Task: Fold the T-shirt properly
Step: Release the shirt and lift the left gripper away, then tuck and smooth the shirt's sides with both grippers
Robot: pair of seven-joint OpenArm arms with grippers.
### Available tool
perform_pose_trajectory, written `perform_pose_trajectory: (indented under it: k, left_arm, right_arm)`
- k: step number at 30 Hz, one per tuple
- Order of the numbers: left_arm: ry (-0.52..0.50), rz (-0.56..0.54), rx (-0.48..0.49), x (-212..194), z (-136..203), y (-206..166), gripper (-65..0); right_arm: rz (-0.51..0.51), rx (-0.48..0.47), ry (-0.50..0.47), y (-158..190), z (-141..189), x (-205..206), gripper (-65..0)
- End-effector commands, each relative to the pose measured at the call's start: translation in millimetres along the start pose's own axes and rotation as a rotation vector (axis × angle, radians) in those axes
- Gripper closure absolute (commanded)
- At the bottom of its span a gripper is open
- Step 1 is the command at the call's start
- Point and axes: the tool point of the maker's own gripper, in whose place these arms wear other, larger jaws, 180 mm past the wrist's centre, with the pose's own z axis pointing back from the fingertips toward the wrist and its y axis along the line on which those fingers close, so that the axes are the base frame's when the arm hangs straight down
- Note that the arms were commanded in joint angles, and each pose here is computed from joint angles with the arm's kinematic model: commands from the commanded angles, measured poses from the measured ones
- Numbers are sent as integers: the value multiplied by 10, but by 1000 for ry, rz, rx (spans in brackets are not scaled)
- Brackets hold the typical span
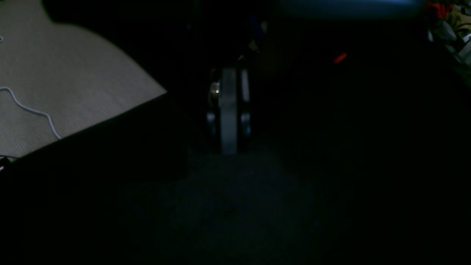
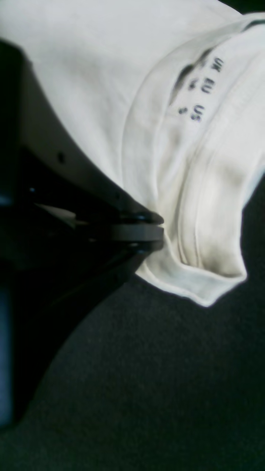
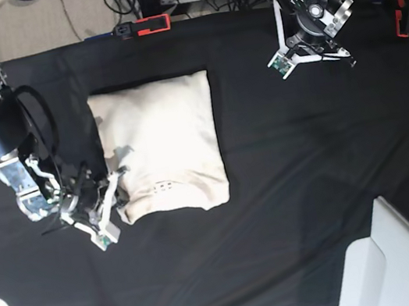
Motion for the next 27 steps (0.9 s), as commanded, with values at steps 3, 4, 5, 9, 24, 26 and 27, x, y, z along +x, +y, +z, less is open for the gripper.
perform_pose_trajectory:
  k: [3,4,5,9,24,26,27]
  left_arm:
    - [-3,-3,19,4,22,59,0]
    - [-3,-3,19,4,22,59,0]
    - [-3,-3,19,4,22,59,0]
    - [-3,-3,19,4,22,59,0]
    - [-271,78,111,1331,160,615,0]
    - [-308,52,95,1656,123,643,0]
    - [-309,36,79,1775,81,619,0]
  right_arm:
    - [22,-97,-92,-264,116,416,0]
    - [43,-107,-104,-303,172,456,0]
    - [64,-104,-126,-274,215,512,0]
    - [182,-57,-134,97,430,634,0]
    - [206,6,-81,609,630,292,0]
    - [176,-10,-76,534,670,205,0]
    - [163,-17,-77,507,689,176,0]
